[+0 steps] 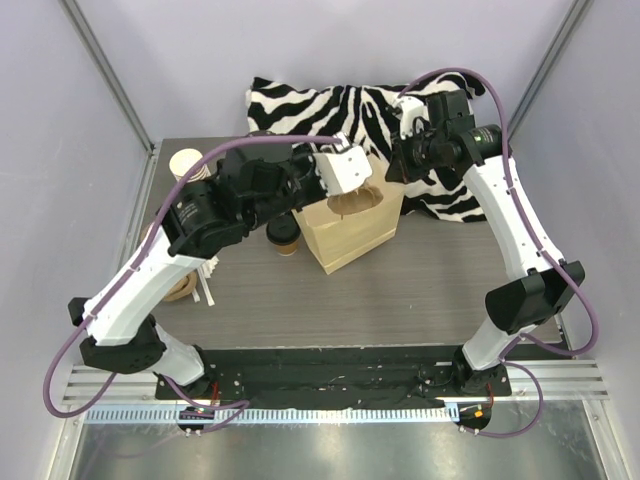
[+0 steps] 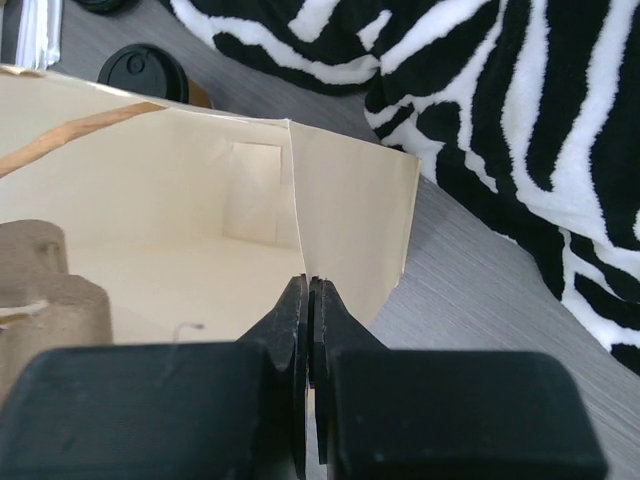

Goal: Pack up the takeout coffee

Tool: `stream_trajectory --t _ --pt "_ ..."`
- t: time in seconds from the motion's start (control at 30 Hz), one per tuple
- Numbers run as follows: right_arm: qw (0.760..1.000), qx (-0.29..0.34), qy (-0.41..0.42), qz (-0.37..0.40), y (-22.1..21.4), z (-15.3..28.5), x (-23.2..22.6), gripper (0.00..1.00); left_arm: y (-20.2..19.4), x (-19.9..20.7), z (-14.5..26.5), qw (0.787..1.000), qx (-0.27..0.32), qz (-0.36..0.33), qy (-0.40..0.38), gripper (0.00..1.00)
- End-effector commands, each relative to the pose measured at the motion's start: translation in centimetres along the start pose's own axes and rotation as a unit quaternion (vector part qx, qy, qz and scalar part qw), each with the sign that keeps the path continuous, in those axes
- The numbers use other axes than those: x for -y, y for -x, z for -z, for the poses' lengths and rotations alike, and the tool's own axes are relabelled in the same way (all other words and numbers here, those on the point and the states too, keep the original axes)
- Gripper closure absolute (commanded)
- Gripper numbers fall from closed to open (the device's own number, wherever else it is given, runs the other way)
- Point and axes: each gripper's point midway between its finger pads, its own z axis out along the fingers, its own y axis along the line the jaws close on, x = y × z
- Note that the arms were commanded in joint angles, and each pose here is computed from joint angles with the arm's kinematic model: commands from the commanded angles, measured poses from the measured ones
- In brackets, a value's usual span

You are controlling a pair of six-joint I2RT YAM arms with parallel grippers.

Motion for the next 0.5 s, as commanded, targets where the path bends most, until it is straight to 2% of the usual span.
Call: stream_trajectory --t 0.0,0.17,0.47 --pt "0.997 0.02 0.051 0.059 0.7 2.7 -2.6 0.99 0.0 2.9 1.0 0.995 0.0 -0.072 -0.065 1.0" --pt "0.986 0.027 0.106 0.128 0.0 3.9 -4.8 0.99 0.2 5.3 1.1 0.986 -0.001 -0.134 -0.102 1.0" --pt "0.96 0.024 0.146 0.24 -0.7 4.4 -6.9 0.99 1.0 4.6 0.3 0.982 -0.005 -0.17 -0.083 1.0"
